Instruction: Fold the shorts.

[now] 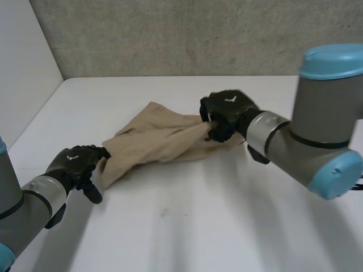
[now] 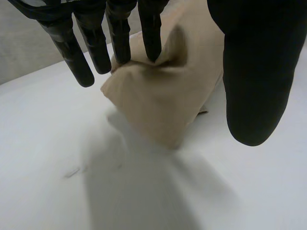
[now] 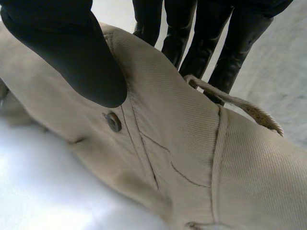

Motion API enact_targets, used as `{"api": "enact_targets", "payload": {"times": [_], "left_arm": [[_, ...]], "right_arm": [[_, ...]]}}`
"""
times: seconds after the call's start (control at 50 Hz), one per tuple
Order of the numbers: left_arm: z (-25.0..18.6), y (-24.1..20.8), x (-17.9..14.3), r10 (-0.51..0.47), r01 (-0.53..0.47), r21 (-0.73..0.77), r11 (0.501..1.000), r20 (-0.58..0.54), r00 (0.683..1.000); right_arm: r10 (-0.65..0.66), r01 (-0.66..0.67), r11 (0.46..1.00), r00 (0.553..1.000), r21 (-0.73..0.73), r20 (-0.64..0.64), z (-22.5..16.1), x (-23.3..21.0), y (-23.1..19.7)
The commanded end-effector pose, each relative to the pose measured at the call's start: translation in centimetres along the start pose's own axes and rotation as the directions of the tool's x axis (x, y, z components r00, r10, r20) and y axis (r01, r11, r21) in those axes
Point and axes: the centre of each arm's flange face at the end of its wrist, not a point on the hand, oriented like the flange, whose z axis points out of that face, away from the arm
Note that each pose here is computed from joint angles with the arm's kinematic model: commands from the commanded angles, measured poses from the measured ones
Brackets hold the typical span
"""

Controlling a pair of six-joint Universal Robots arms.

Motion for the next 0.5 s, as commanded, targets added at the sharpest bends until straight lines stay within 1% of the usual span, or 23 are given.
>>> {"api": "enact_targets", "payload": {"times": [0.02,0.18,0.24,0.36,0.5], "left_arm": [[0.9,0.6,0.5,0.001,-0.001,-0.008,1.000,-0.022,1.000],[1.9,0.6,0.6,-0.004,0.004,0.001,1.000,-0.023,1.000],[2.1,0.9,1.0,-0.023,0.022,-0.012,1.000,-0.035,0.999],[2.3,1.3,2.0,-0.095,0.093,-0.033,0.995,-0.065,0.993],[2.6,0.3,2.4,-0.106,0.107,0.010,0.994,-0.081,0.991]], "right_arm": [[0.048,-0.048,0.999,0.999,0.008,-0.011,-1.7,-0.2,-0.2],[0.056,-0.056,0.998,0.998,-0.007,-0.011,-2.4,-0.5,0.0],[0.055,-0.055,0.998,0.998,-0.001,-0.019,-2.8,-0.5,-0.2],[0.057,-0.057,0.998,0.998,-0.004,-0.039,-2.9,-0.4,-0.2],[0.062,-0.062,0.998,0.997,-0.016,-0.039,-2.9,-0.4,0.2]]}}
